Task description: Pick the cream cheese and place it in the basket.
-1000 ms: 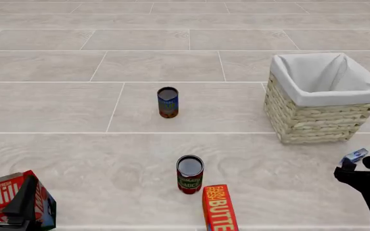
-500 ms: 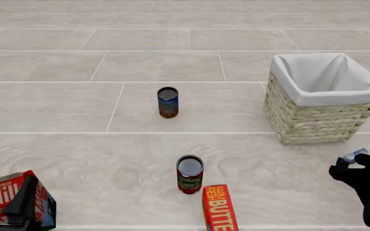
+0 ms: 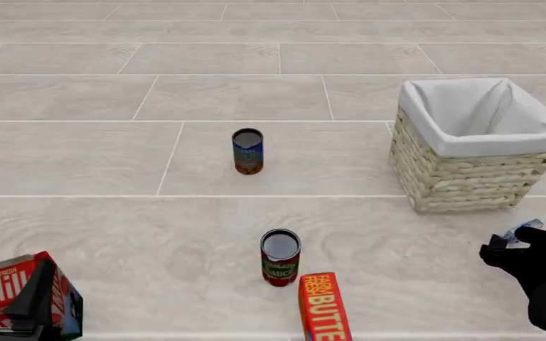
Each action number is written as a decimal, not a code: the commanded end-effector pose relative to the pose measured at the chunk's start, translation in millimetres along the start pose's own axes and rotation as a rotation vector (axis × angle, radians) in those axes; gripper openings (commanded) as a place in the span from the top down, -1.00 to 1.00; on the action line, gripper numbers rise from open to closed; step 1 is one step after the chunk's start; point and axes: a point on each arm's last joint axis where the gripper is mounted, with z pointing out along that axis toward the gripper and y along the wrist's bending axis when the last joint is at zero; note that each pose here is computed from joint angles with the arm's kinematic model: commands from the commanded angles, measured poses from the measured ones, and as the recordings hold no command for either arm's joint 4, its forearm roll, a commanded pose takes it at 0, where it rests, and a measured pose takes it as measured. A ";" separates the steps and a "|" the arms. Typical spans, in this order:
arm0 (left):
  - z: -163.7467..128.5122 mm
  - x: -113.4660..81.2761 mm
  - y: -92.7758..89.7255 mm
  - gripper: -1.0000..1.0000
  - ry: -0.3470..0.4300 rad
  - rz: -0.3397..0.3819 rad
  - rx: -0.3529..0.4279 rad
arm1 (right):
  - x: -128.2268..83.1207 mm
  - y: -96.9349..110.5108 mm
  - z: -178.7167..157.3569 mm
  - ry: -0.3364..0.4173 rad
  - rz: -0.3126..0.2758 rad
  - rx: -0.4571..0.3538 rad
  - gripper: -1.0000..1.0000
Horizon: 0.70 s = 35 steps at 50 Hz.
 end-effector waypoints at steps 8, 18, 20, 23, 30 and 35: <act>0.0 0.0 0.0 -1.00 0.000 0.000 0.000 | -3.4 7.2 32.2 0.054 0.001 -0.025 -1.00; 0.0 0.0 0.0 -1.00 0.000 0.000 0.000 | -7.5 4.3 47.9 0.072 0.016 -0.018 -1.00; 0.0 0.0 0.0 -1.00 0.000 0.000 0.000 | -8.4 3.5 48.5 0.074 0.034 -0.015 -1.00; 0.0 0.0 0.0 -1.00 0.000 0.000 0.000 | -7.7 0.2 49.1 0.072 0.027 -0.006 -1.00; 0.0 0.0 0.0 -1.00 0.000 0.000 0.000 | -0.8 -11.4 51.0 0.076 0.050 0.027 -1.00; 0.0 0.0 0.0 -1.00 0.000 0.000 0.000 | 1.1 -15.5 52.8 0.075 0.046 0.039 -1.00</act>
